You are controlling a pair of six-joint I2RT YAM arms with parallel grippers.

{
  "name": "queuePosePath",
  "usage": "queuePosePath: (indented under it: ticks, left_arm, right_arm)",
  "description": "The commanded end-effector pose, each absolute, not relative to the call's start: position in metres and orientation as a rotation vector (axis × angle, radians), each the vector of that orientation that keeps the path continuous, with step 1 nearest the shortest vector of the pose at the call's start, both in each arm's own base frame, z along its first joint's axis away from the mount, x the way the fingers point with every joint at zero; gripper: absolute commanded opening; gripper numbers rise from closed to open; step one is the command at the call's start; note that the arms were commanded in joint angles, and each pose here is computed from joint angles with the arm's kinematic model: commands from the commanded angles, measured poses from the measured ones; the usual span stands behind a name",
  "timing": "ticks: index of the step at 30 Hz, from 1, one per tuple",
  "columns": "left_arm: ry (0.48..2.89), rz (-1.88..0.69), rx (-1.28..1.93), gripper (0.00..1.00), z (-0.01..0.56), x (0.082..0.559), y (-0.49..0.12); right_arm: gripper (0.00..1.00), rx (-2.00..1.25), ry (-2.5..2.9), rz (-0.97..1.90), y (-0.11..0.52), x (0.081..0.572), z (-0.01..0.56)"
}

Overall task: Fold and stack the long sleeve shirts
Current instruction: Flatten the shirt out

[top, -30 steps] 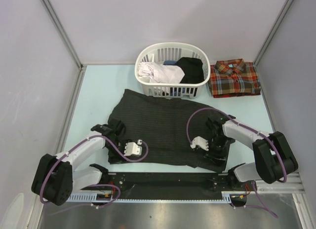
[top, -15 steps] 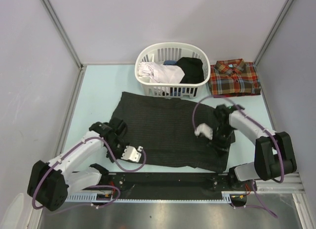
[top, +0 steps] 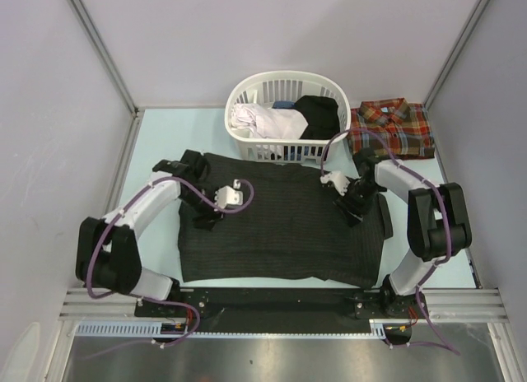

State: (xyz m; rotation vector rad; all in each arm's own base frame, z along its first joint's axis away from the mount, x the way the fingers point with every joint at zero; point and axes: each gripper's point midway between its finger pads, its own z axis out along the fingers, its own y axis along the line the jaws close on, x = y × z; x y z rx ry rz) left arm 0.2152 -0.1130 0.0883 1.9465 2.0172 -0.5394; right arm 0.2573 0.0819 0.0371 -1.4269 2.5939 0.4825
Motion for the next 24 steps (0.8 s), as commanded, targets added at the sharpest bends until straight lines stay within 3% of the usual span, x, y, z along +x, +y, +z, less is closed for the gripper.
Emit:
queuePosePath:
  ticks: [1,7,13,17,21,24]
  left_arm:
    - [2.122,-0.505,1.814,0.56,0.054,0.24,-0.115]
    - [2.196,-0.54,1.997,0.32,0.015,0.187,-0.091]
    - [2.12,-0.616,2.219,0.17,0.012,0.126,-0.085]
    - [2.074,-0.703,2.307,0.15,0.016,0.101,-0.085]
    - [2.015,-0.812,2.331,0.15,0.034,0.098,-0.097]
    - [2.06,-0.772,2.173,0.35,0.051,0.134,-0.115]
  right_arm:
    - [0.43,-1.485,2.583,0.372,0.079,0.257,0.021]
    - [0.43,-1.71,2.56,0.401,0.072,0.208,0.006]
    - [0.44,-1.918,2.494,0.487,0.074,0.165,0.008]
    - [0.45,-2.055,2.47,0.533,0.066,0.14,0.009]
    - [0.45,-2.071,2.446,0.479,0.06,0.146,0.012]
    - [0.45,-1.87,2.453,0.534,0.072,0.181,0.042]
